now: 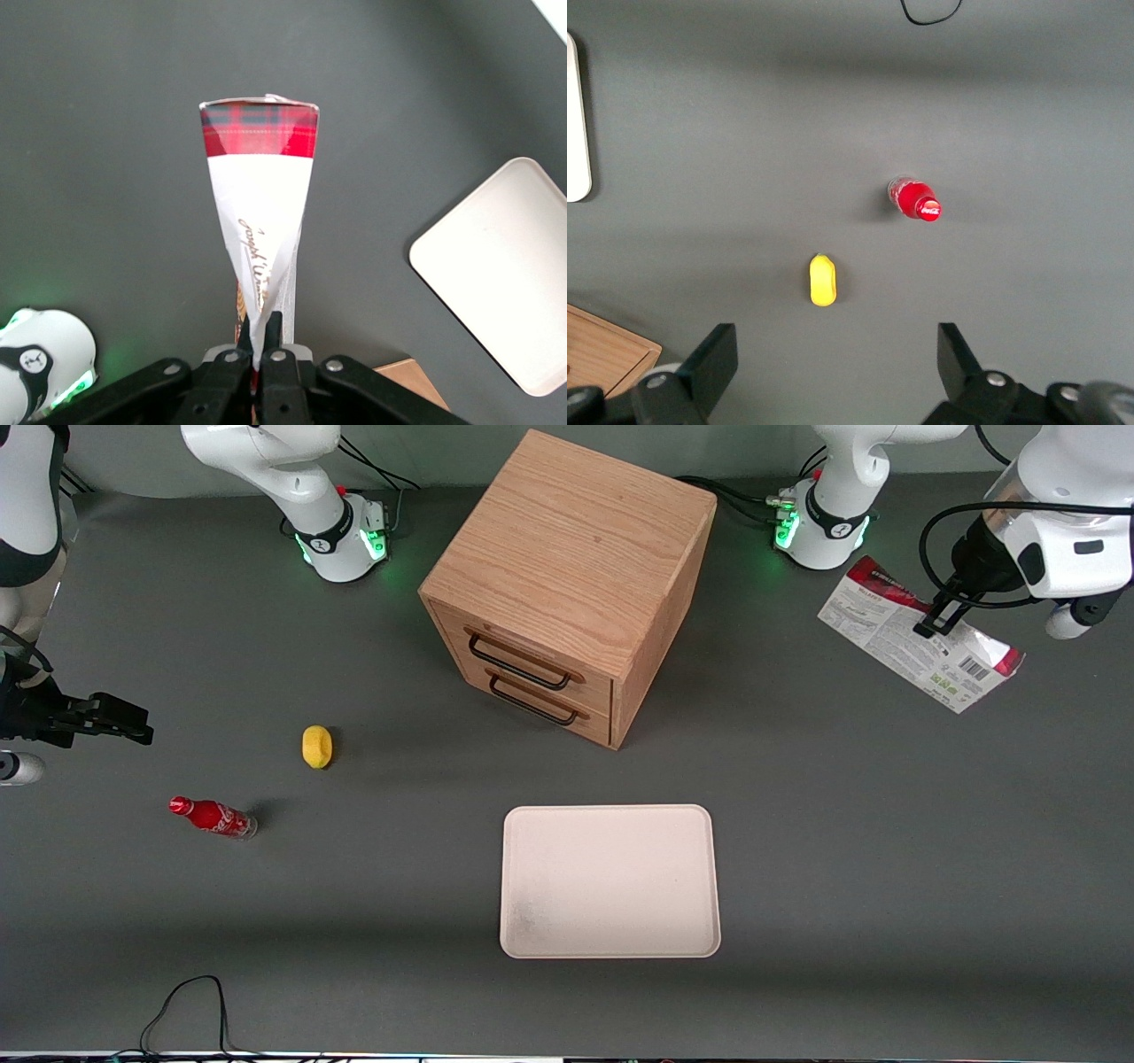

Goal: Place red cookie box on tray
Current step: 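Lift the cookie box upright with the left gripper, then carry the held box toward the white tray and lower it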

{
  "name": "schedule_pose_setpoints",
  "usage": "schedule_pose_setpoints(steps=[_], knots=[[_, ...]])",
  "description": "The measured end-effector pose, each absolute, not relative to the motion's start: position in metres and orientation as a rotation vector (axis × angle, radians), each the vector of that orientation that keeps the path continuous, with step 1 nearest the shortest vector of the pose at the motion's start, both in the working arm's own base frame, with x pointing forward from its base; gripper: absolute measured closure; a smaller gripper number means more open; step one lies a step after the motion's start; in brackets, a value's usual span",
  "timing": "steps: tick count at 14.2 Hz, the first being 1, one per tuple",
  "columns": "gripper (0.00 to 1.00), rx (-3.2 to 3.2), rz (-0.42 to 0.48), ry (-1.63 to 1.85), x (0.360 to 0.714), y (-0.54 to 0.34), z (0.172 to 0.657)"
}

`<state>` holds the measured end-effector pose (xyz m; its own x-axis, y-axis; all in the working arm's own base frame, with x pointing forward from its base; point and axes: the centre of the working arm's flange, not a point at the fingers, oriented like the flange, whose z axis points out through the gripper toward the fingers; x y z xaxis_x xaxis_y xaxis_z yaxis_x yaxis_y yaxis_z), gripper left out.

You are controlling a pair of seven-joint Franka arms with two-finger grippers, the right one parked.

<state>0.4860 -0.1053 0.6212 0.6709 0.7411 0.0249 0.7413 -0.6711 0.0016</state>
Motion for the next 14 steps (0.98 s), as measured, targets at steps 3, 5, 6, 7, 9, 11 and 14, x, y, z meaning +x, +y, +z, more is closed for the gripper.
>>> schedule_pose_setpoints(steps=[3, 5, 6, 7, 9, 11, 14], knots=[[0.98, -2.933, -0.068, -1.185, 0.527, -0.121, 0.63], [0.98, -3.01, -0.071, -1.039, 0.564, -0.145, 0.625], [0.98, -3.048, -0.059, -0.953, 0.58, -0.159, 0.617], [0.98, -3.085, -0.039, -0.861, 0.596, -0.174, 0.606], [0.98, -3.151, 0.005, -0.674, 0.624, -0.199, 0.584], [0.98, -3.195, 0.047, -0.495, 0.643, -0.216, 0.568], [0.98, -3.249, 0.062, -0.224, 0.66, -0.241, 0.553]])
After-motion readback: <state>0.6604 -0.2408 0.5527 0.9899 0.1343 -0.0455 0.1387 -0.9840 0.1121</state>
